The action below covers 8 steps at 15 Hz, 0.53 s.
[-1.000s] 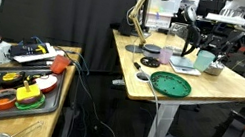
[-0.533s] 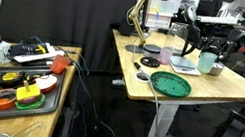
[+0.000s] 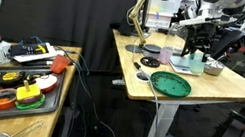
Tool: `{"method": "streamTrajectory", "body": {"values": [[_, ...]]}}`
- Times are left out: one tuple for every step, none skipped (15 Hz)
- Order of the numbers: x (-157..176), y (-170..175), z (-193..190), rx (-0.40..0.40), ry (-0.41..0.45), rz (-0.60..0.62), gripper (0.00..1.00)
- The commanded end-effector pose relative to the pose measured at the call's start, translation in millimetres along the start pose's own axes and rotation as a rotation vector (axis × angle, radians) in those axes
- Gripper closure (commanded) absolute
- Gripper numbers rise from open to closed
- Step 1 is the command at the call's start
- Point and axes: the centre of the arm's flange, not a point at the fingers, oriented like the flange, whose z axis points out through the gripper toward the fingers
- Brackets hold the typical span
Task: Pour the contents in the blue cup onto the green plate
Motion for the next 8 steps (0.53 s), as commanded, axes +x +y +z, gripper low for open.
{"method": "streamTrajectory", "body": {"values": [[-18,-16,6,-0.077,0.059,0.032,0.48],[-21,-17,11,-0.092,0.075,0.029,0.48],[-24,-18,16,-0.099,0.095,0.024,0.48],[-25,-19,21,-0.105,0.123,0.025,0.48],[-25,-19,25,-0.115,0.146,0.014,0.48],[-24,-19,30,-0.121,0.175,0.003,0.48],[-25,-19,34,-0.129,0.2,-0.009,0.48],[-27,-18,37,-0.133,0.226,-0.018,0.48]]}}
